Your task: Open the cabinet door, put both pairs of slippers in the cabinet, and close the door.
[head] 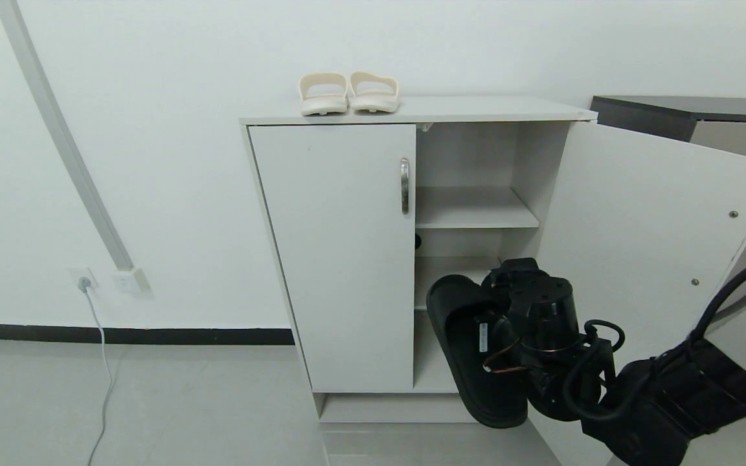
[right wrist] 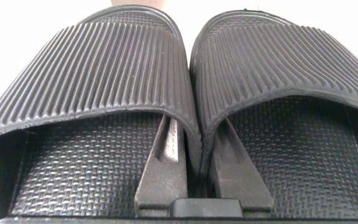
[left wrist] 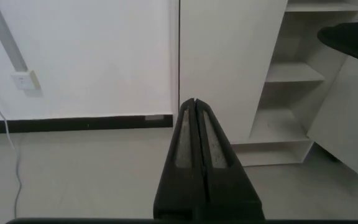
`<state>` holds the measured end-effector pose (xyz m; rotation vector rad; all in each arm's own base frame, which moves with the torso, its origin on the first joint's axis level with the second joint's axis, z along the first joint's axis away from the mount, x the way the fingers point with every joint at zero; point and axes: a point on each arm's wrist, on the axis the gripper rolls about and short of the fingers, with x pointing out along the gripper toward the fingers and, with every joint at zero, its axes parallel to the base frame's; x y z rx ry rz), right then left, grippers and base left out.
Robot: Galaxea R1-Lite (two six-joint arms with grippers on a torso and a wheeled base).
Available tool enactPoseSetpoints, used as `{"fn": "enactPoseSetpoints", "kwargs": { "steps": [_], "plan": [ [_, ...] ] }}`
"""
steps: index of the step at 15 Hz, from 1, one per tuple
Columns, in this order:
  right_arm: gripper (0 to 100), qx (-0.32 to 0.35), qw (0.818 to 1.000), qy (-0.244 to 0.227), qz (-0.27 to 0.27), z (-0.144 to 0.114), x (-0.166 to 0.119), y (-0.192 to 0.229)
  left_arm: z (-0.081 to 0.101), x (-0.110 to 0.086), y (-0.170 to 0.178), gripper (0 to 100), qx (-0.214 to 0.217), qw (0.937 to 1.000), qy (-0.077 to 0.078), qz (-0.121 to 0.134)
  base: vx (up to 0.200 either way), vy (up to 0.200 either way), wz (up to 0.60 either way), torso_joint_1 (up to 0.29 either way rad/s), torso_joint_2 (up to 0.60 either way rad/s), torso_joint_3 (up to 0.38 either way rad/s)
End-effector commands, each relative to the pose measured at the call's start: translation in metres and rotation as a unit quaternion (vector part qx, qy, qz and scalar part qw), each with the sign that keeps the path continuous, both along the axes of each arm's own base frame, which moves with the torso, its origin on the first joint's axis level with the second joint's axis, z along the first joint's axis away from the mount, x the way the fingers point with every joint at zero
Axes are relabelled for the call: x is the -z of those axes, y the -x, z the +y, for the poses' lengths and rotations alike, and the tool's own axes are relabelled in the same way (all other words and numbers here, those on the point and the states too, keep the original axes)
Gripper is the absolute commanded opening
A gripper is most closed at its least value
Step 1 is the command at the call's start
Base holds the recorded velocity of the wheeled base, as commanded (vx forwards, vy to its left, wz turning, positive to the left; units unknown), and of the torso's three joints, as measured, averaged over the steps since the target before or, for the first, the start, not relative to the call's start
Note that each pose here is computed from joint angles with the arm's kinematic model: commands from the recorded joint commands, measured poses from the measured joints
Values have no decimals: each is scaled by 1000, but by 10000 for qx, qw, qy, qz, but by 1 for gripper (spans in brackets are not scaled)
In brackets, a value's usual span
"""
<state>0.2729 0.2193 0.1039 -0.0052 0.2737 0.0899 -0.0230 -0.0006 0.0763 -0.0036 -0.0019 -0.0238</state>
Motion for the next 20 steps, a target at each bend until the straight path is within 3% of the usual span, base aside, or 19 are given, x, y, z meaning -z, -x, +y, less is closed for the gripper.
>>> {"fn": "enactPoseSetpoints", "kwargs": {
  "steps": [1,6,11,20],
  "plan": [
    [0,152,9998,53,78,5,15,-15,0,0,0,0,-4,10000,28,3,0,0,0,0,0,0],
    [0,600,9978,70,280,13,52,-42,0,0,0,0,4,10000,36,3,0,-40,0,1,0,0],
    [0,589,9975,111,362,14,57,-41,0,0,0,0,11,10000,51,3,0,-200,0,2,-1,1],
    [0,443,9979,169,451,19,64,-34,0,0,0,0,4,10000,89,4,0,0,0,0,0,0]
  ]
}}
